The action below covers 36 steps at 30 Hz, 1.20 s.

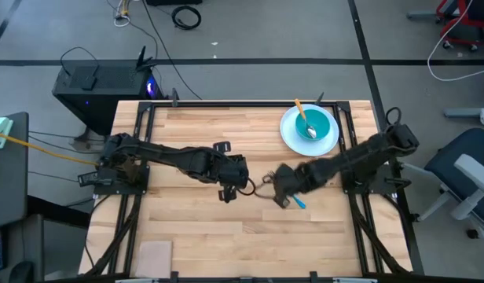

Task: Set table place
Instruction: Move the blue fork to the left side of the blue plate

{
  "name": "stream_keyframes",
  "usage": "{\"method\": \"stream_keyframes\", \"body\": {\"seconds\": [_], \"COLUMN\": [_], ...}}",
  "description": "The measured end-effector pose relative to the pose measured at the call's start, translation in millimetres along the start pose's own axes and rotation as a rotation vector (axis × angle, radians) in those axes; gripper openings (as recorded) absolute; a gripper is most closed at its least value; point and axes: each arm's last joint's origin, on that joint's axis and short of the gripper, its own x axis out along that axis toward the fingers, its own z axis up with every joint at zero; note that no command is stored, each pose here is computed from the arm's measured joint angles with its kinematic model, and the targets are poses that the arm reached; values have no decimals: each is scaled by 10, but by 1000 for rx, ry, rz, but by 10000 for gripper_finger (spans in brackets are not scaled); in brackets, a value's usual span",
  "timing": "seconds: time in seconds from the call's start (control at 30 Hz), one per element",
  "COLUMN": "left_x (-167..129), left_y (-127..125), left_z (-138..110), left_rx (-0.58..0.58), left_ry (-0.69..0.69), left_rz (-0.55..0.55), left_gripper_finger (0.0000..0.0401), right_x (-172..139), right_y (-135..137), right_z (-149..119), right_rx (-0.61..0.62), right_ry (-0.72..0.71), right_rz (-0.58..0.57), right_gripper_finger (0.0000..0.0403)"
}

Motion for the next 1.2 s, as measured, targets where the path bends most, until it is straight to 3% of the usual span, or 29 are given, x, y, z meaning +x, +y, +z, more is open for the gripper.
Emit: {"method": "stream_keyframes", "body": {"seconds": [0.33, 0.57, 1.0, 1.2], "left_x": [-350, -529, -566, -565], "left_y": [-51, -108, -187, -187], "left_z": [-131, -199, -228, -230], "left_rx": [-29, -24, 3, 5], "left_ry": [-26, -54, -55, -53], "left_rz": [-20, -46, -56, -55], "left_gripper_finger": [130, 124, 132, 126], "right_x": [-85, -52, 1, 241], "right_y": [-378, -670, -1335, -1540], "right_z": [795, 1214, 1585, 1665], "right_rx": [112, 289, 608, 677], "right_ry": [-110, -205, -288, -219], "right_rz": [15, 150, 123, 98], "right_gripper_finger": [3, 4, 4, 8]}}
